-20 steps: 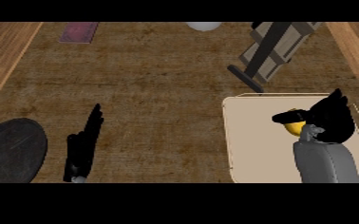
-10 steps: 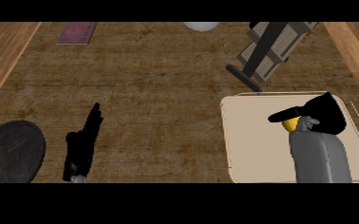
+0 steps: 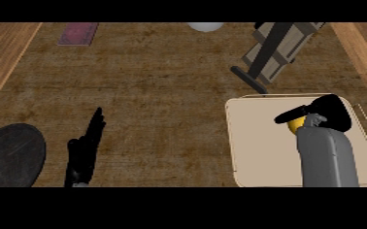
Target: Pick the lemon from the tray and place it in the tiered basket
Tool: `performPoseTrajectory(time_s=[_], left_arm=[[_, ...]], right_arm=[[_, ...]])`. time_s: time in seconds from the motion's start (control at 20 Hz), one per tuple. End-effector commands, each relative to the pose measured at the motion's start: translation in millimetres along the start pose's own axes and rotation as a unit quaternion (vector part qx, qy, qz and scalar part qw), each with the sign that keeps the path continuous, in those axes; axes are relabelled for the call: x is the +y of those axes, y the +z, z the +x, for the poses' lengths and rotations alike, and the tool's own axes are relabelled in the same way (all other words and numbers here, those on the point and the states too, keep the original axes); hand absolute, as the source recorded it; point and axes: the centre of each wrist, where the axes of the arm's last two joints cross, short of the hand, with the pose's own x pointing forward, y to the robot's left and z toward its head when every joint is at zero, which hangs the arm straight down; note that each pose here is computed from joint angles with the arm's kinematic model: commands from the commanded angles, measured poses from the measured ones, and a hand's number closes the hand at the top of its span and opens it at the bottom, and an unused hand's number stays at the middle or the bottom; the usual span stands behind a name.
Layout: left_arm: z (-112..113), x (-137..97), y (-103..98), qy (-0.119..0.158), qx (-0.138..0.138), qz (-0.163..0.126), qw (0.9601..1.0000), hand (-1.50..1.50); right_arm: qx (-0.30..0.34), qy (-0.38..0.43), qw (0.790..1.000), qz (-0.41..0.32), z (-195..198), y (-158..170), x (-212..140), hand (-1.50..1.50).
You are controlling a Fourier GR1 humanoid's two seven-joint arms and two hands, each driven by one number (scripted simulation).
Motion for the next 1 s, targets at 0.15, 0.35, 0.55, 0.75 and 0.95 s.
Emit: performPoseTrajectory(time_s=[0.15, 0.35, 0.55, 0.75, 0.95], left_arm=[[2.1, -5.6, -14.1, 0.004, 0.003, 0.005, 1.0, 0.0], [-1.8, 6.4, -2.7, 0.002, 0.0, 0.002, 1.0, 0.0], [6.3, 2.2, -2.6, 0.001, 0.002, -0.009, 1.0, 0.0], [0.9, -7.3, -6.3, 0.006, -0.001, 0.003, 1.0, 0.0], [-4.5, -4.8, -6.0, 0.008, 0.0, -0.003, 1.0, 0.0]], right_arm=[[0.102, 0.016, 0.994, 0.042, -8.1, -9.3, 2.5, -1.5], [0.114, 0.013, 0.992, 0.05, -9.4, -25.1, 3.6, -1.5], [0.109, 0.005, 0.993, 0.056, -9.6, -25.1, 26.2, -1.5], [0.115, 0.001, 0.992, 0.054, -16.3, -31.8, 26.7, 1.5], [0.103, 0.003, 0.993, 0.051, 0.8, -49.0, 26.3, 1.5]])
